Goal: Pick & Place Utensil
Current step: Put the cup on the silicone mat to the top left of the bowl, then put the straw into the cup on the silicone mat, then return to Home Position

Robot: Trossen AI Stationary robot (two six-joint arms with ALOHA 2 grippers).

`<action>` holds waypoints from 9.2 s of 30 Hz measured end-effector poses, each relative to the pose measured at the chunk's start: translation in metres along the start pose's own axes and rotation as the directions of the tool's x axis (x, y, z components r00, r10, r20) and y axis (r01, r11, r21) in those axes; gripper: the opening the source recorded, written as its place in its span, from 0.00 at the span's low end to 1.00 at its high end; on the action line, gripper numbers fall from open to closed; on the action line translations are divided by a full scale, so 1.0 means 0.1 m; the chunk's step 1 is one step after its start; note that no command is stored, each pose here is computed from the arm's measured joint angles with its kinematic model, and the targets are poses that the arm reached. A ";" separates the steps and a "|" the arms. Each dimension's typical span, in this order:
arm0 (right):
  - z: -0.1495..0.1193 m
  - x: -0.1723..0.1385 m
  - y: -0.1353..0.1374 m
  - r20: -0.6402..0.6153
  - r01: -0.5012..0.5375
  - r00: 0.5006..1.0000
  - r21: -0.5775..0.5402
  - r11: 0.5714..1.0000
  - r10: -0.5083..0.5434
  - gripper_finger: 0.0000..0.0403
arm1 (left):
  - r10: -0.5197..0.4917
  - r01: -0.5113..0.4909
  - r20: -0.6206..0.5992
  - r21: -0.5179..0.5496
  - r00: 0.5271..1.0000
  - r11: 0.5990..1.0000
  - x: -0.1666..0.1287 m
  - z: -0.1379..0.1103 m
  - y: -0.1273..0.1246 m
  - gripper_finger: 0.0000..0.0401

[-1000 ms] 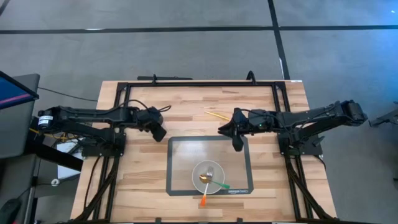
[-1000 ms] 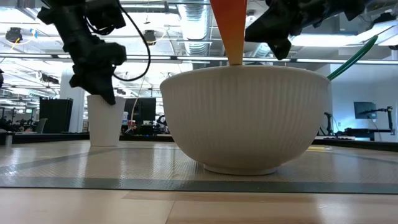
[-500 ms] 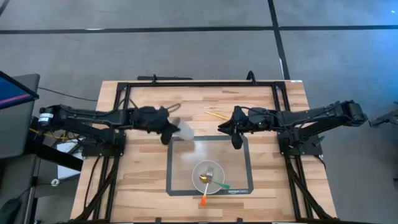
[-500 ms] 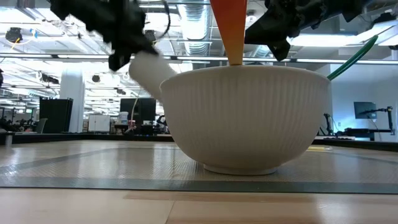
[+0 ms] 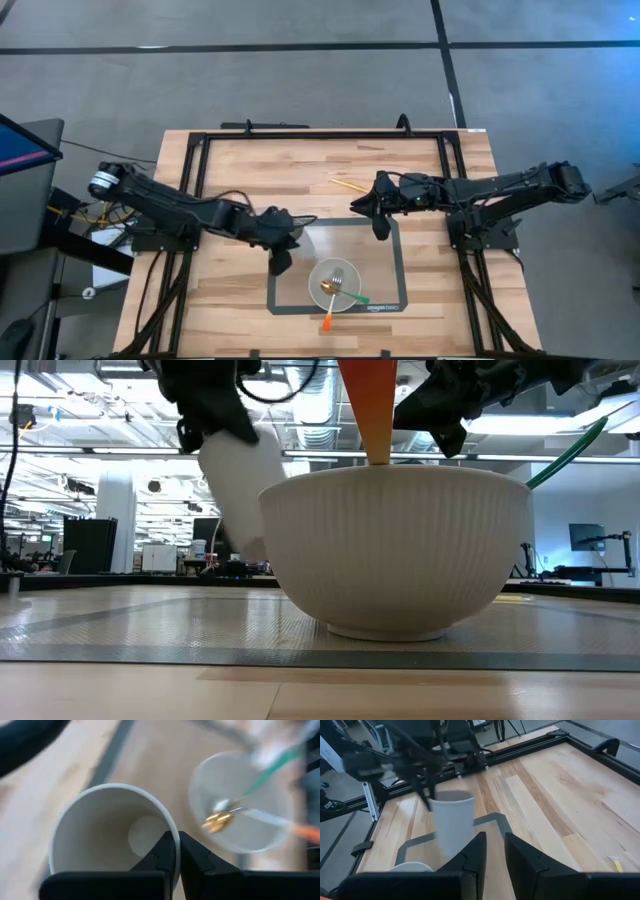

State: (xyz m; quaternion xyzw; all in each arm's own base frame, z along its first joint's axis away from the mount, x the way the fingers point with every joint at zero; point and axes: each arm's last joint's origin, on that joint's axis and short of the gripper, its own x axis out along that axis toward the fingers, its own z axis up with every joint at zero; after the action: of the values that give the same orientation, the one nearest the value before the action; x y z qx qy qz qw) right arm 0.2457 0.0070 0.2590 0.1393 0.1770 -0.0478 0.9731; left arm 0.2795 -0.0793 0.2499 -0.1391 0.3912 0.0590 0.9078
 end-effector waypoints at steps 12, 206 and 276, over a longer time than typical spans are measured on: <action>0.00 0.00 0.01 -0.003 -0.002 1.000 -0.002 1.000 0.002 0.16 | 0.196 -0.177 -0.160 0.127 0.968 0.976 0.45 -0.08 -0.05 0.03; -0.78 -0.96 -0.03 0.400 -0.007 0.901 -0.374 0.927 0.169 0.23 | -0.332 0.002 0.700 0.427 0.632 0.904 -1.51 -1.31 1.09 0.24; -1.07 -1.03 -0.64 0.543 0.247 0.836 -0.239 0.939 -0.081 0.04 | -0.275 0.017 0.712 0.347 0.646 0.938 -0.67 -1.56 1.28 0.24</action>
State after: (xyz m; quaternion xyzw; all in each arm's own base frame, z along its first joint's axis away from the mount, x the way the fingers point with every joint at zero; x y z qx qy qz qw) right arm 0.1055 -0.0189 0.1837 -0.0438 -0.0792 -0.1408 0.9859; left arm 0.0975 -0.0032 0.1700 0.0104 -0.0269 -0.0253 0.9993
